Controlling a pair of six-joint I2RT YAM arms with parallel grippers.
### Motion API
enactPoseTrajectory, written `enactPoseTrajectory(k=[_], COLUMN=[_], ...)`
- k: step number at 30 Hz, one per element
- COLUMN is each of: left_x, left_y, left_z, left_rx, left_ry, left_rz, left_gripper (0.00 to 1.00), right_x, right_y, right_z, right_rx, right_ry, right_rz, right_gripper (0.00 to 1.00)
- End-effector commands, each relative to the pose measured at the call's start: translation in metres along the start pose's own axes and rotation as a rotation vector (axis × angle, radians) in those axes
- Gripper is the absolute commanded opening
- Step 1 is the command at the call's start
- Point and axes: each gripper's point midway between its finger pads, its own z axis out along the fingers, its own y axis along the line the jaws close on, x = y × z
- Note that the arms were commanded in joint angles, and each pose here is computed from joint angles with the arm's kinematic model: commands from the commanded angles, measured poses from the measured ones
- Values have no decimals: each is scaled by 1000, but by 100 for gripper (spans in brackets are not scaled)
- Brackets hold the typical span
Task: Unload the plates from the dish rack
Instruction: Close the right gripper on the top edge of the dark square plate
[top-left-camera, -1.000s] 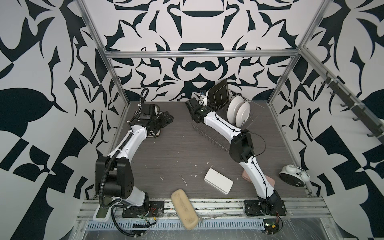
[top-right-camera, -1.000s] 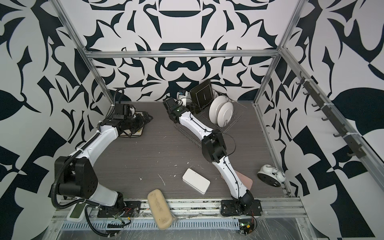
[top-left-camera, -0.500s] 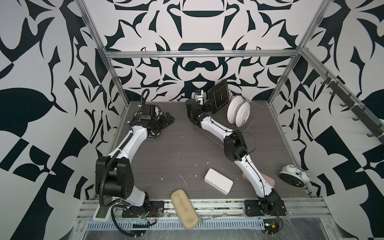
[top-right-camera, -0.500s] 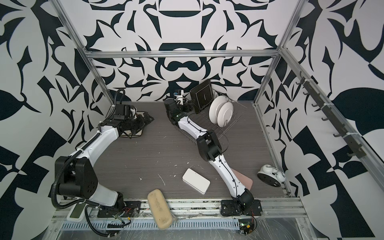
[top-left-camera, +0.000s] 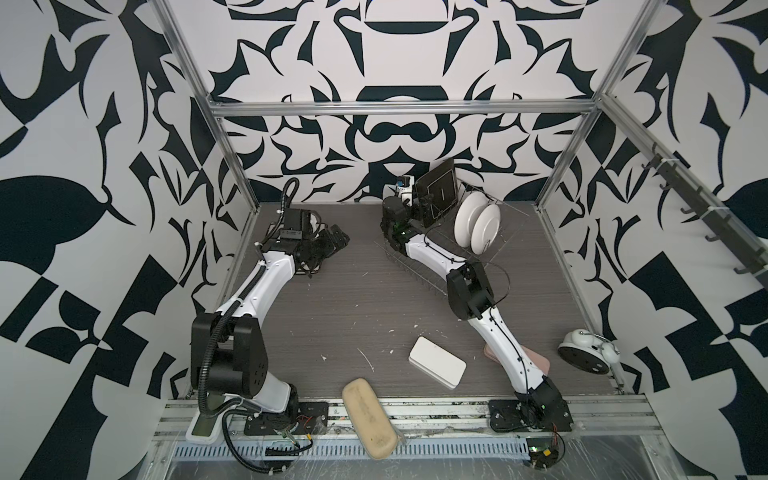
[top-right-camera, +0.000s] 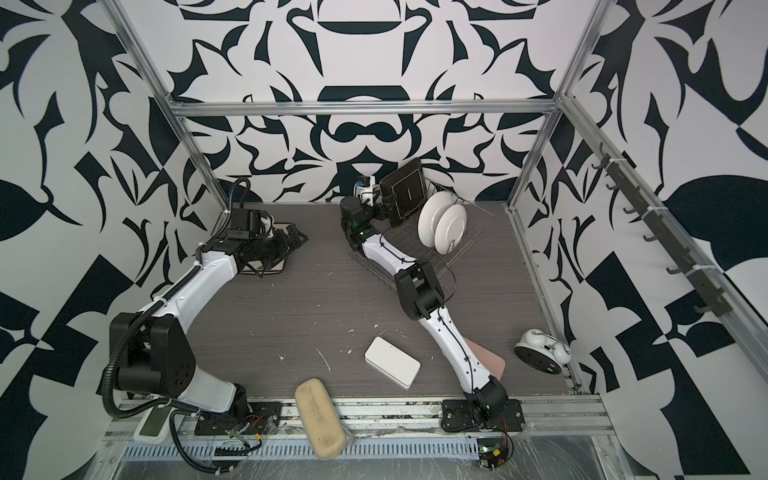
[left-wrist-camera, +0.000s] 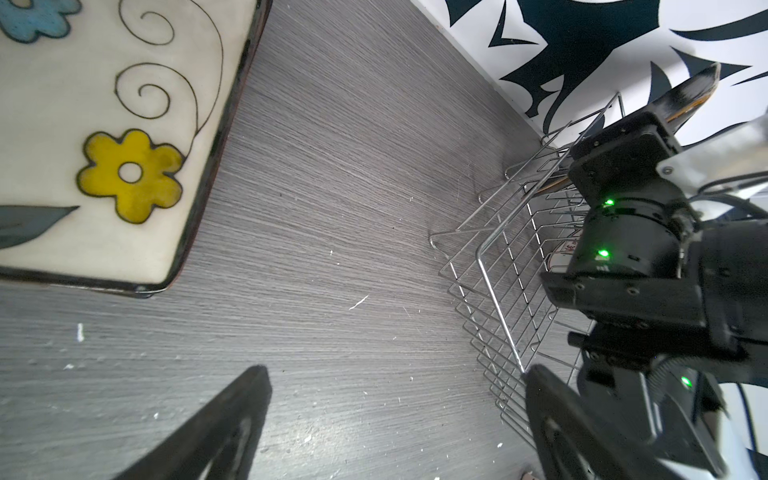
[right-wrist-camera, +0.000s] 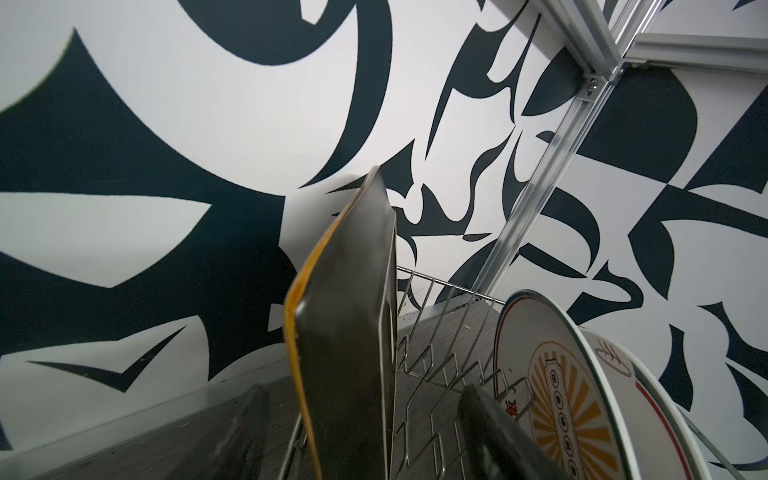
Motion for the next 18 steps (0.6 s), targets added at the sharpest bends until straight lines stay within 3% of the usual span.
enactPoseTrajectory(k=[1,18], left_x=[-2,-2], left_y=[-5,-3], left_z=[-7,-8], left_rx=[8,-6], left_ry=[8,16], left_rz=[8,15], left_gripper=[99,99], right_x=[-30,-30], right_y=[-14,-11], right_z=[5,20], right_rx=[30,18], right_ry=[-46,-130], right_rz=[109,229], right_gripper=[75,65])
